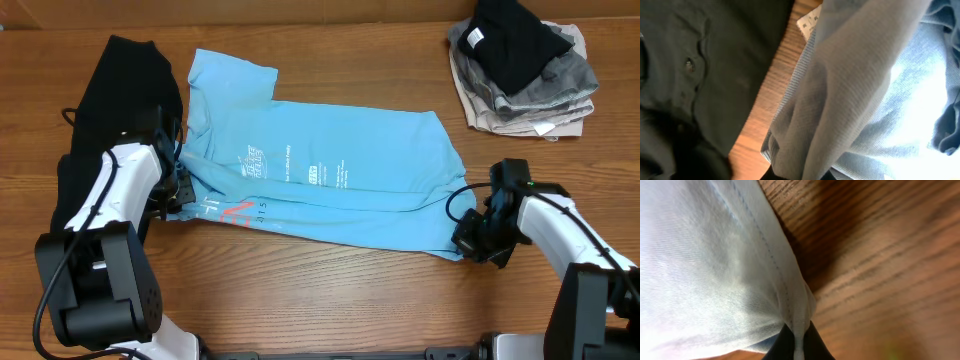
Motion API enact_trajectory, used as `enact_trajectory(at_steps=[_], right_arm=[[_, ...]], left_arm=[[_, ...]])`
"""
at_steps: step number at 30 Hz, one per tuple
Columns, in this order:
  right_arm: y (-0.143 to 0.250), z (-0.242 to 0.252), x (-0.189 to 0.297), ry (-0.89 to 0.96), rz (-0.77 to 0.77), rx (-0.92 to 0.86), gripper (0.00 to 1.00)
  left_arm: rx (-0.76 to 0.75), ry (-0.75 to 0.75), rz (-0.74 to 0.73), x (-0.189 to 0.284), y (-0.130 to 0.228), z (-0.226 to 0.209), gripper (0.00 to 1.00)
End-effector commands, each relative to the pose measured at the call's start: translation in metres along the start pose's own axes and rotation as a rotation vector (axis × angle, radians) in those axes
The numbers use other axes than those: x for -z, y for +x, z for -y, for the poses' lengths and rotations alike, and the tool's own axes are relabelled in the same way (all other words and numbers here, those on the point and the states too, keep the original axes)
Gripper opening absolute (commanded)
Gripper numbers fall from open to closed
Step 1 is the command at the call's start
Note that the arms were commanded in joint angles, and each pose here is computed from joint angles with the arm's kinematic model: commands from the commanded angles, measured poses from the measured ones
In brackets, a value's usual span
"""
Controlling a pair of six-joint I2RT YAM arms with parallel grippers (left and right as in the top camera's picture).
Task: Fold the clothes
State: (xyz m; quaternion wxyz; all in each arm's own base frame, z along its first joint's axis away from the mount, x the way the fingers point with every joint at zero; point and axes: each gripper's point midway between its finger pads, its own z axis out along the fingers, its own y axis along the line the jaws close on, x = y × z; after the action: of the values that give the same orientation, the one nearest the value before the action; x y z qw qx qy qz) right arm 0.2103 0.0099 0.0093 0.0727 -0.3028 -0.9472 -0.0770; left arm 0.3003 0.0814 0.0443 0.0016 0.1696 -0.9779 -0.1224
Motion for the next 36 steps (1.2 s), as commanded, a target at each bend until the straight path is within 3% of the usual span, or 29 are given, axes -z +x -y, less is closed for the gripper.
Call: enact_trajectory(at_steps=[1, 9, 15, 21, 23, 24, 25, 29, 33, 36], right_arm=[[-0.012, 0.002, 0.013, 0.001, 0.023, 0.021, 0.04], [-0.019, 0.019, 0.038, 0.0, -0.005, 0.0, 0.04], [-0.016, 0.021, 0.044, -0.008, -0.028, -0.004, 0.18], [-0.015, 0.021, 0.044, -0.007, -0.031, -0.004, 0.23], [-0.016, 0.019, 0.045, -0.015, -0.031, -0.003, 0.23], [-0.016, 0.018, 0.046, -0.02, -0.029, -0.002, 0.23], [-0.018, 0.016, 0.049, -0.028, -0.024, -0.001, 0.23], [-0.035, 0.001, 0.073, -0.071, 0.036, 0.016, 0.3], [-0.053, -0.023, 0.106, -0.137, 0.116, 0.053, 0.55], [-0.06, -0.037, 0.122, -0.161, 0.159, 0.086, 0.66]], left_arm=[[-0.065, -0.053, 0.013, 0.013, -0.003, -0.01, 0.04], [-0.085, -0.1, -0.04, 0.014, 0.01, -0.02, 0.09], [-0.09, -0.088, -0.06, 0.014, 0.015, -0.018, 0.19], [-0.091, -0.085, -0.064, 0.014, 0.016, -0.018, 0.22], [-0.09, -0.053, -0.071, 0.013, 0.018, -0.012, 0.49], [-0.09, -0.038, -0.073, 0.013, 0.018, -0.01, 0.79], [-0.09, -0.024, -0.073, 0.014, 0.017, -0.007, 1.0], [-0.147, 0.053, -0.074, 0.03, 0.013, 0.003, 1.0], [-0.155, 0.097, -0.048, 0.062, 0.0, 0.004, 1.0], [-0.146, 0.154, -0.013, 0.09, -0.011, 0.009, 1.0]])
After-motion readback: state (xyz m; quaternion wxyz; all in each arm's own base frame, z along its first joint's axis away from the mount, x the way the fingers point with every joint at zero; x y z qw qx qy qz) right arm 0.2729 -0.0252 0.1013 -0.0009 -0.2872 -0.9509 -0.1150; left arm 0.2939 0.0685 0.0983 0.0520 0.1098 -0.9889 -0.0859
